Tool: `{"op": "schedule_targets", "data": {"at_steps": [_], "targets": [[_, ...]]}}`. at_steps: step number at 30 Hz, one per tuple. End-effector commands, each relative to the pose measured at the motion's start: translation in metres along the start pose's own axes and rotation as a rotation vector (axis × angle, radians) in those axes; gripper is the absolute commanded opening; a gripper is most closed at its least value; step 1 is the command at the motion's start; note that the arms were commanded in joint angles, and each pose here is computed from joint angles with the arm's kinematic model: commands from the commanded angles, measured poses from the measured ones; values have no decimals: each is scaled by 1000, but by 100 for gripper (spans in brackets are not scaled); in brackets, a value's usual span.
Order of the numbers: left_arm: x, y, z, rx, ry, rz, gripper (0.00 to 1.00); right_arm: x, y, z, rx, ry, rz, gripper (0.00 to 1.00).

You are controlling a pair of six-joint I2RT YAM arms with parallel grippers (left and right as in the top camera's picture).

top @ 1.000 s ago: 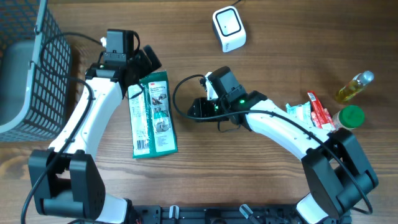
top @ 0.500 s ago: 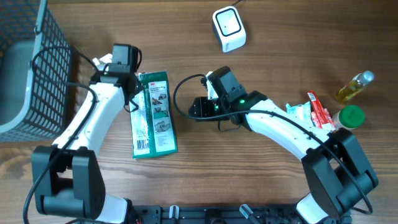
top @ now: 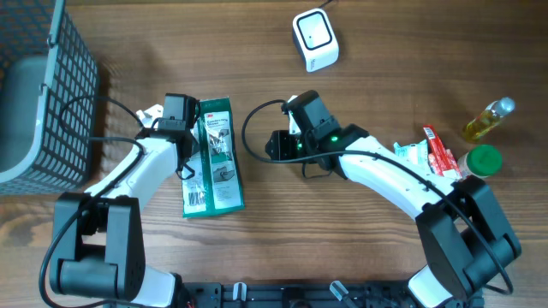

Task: Scan the item barcode
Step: 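Grasp the gloves package with the left gripper and slide it right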

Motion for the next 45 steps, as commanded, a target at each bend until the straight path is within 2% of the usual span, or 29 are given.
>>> {"op": "schedule_targets", "data": {"at_steps": [1,9,15,19,26,30,34,37,41,45], "targets": [[-14,8,1,-49,4,87,4,6,-4,-8,-35,16,-33,48],[-29,5,-8,-143,26,198,6,14,-14,-39,-53,99,-35,48],[-50,-6,-25,-238,95,287,6,13,-29,-75,-3,110,23,50],[-67,-14,-36,-266,163,298,6,8,-39,-99,-40,192,59,52],[-94,-29,-52,-312,269,300,8,5,-49,-113,33,191,80,53],[-90,-29,-51,-294,333,244,6,2,-49,-112,35,200,98,54],[-68,-28,-41,-226,354,219,5,1,-49,-112,38,195,108,54],[-58,-25,-29,-182,321,278,4,1,-49,-112,42,184,110,55],[-65,-24,-17,-191,292,448,4,0,-49,-112,41,186,114,56],[-73,-25,-11,-154,309,499,4,0,-49,-112,41,187,115,57]]}}
Point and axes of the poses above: each gripper's point midway between its finger pads, its own y axis out along the fingers, its own z axis along the line the jaws close on, x = y × z, the point moved 10 cm from there along -y, back along the fingers, and after that the axes turned 10 degrees about -y, right-handed, at the moved point
